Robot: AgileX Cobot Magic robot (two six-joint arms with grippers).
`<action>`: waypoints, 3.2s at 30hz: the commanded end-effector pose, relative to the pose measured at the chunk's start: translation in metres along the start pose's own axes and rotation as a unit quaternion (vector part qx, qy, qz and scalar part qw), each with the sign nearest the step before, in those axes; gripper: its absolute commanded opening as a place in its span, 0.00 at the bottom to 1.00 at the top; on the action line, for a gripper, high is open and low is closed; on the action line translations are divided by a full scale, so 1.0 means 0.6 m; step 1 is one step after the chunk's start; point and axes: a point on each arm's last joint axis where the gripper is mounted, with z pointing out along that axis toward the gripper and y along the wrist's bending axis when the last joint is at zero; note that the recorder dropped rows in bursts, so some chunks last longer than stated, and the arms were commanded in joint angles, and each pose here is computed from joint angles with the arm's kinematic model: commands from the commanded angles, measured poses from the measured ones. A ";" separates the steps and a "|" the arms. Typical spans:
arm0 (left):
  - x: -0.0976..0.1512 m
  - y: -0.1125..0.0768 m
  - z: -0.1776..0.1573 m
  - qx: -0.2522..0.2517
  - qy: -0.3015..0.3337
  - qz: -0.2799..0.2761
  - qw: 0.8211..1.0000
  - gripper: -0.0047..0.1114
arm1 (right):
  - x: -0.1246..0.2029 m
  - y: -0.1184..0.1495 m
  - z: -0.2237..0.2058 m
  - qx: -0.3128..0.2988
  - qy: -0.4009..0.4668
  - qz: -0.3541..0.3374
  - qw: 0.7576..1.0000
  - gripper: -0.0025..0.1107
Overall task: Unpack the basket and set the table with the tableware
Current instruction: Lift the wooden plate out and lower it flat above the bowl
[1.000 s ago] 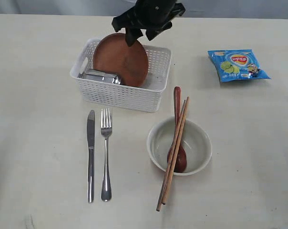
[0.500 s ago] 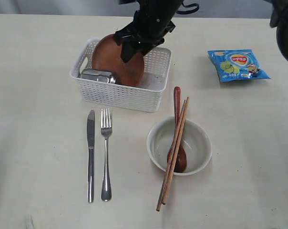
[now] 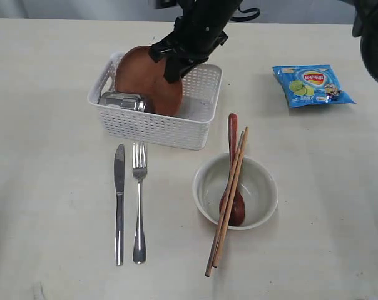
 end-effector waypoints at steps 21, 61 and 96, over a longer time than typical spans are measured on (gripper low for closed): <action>0.000 -0.001 0.000 0.002 -0.006 0.001 1.000 0.04 | 0.085 -0.030 -0.310 0.287 -0.037 0.140 0.947 0.02; 0.000 -0.001 0.000 0.002 -0.006 0.001 1.000 0.04 | 0.155 -0.098 -0.233 0.005 -0.086 0.309 0.947 0.02; 0.000 -0.001 0.000 0.002 -0.006 0.001 1.000 0.04 | 0.258 -0.174 -0.061 -0.004 -0.091 0.404 0.910 0.02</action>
